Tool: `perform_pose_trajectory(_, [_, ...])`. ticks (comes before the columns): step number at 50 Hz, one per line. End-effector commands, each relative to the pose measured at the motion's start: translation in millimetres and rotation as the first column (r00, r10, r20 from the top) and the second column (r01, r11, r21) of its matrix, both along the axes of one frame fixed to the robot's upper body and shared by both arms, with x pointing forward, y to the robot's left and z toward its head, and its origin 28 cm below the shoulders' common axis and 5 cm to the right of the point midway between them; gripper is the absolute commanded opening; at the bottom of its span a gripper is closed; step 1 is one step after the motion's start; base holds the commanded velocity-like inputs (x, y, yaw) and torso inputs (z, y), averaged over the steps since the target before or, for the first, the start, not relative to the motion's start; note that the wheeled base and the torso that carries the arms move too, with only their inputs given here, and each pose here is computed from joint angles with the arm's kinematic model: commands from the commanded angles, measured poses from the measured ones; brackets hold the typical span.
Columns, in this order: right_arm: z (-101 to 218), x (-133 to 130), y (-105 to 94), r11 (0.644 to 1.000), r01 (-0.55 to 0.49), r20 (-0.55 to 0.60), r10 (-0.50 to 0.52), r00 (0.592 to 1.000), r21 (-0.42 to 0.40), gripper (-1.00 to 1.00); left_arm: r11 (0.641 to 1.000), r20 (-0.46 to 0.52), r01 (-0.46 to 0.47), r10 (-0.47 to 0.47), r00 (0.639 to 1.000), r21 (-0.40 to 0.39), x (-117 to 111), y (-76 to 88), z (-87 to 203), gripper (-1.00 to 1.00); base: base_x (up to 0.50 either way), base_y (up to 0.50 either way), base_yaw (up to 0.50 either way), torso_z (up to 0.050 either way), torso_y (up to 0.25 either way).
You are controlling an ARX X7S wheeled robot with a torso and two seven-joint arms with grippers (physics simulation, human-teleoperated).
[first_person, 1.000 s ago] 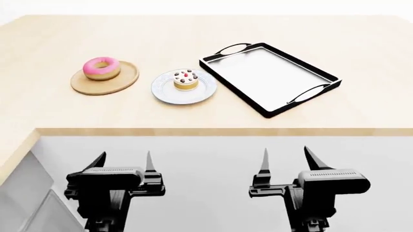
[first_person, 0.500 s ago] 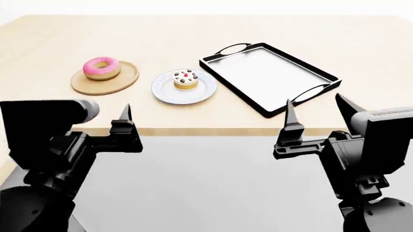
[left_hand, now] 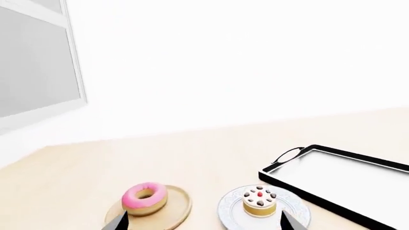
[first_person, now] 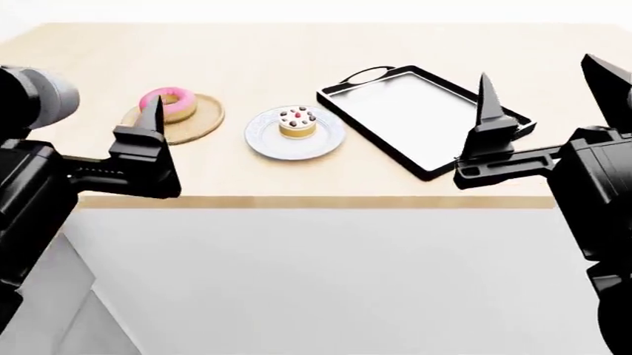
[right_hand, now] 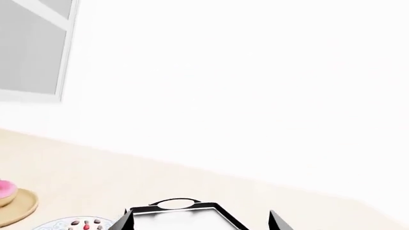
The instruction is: Move the dessert items from the plate to the tray.
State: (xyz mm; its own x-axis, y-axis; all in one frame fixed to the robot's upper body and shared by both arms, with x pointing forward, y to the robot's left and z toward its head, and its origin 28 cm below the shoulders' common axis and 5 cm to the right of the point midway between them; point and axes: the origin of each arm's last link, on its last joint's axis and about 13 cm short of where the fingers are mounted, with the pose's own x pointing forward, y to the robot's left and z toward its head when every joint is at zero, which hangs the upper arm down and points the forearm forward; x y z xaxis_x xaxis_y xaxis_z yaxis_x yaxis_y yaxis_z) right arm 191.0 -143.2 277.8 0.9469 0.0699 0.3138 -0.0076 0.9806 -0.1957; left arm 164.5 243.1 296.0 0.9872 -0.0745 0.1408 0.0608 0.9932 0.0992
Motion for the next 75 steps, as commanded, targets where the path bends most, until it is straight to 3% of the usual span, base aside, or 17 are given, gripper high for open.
perform_pose_trajectory(1, [20,-7,-1.5,0.999,0.016,0.040,-0.014,0.999,-0.042,1.00,1.000,0.021,-0.022,0.022,1.000,0.010,-7,6.0,17,1.00,0.05,0.38,0.00,0.000,0.000])
perform_pose_trajectory(19, [30,-5,-4.7,1.000,-0.004,0.033,0.004,0.999,-0.016,1.00,1.000,0.023,-0.018,0.018,1.000,0.004,-5,6.9,29,1.00,0.18,0.33,0.00,0.000,0.000])
perform_pose_trajectory(75, [41,-10,-6.2,0.999,-0.022,0.023,0.023,0.999,-0.039,1.00,1.000,0.016,-0.006,0.006,1.000,0.000,1,5.0,33,1.00,0.38,0.10,0.00,0.000,0.000])
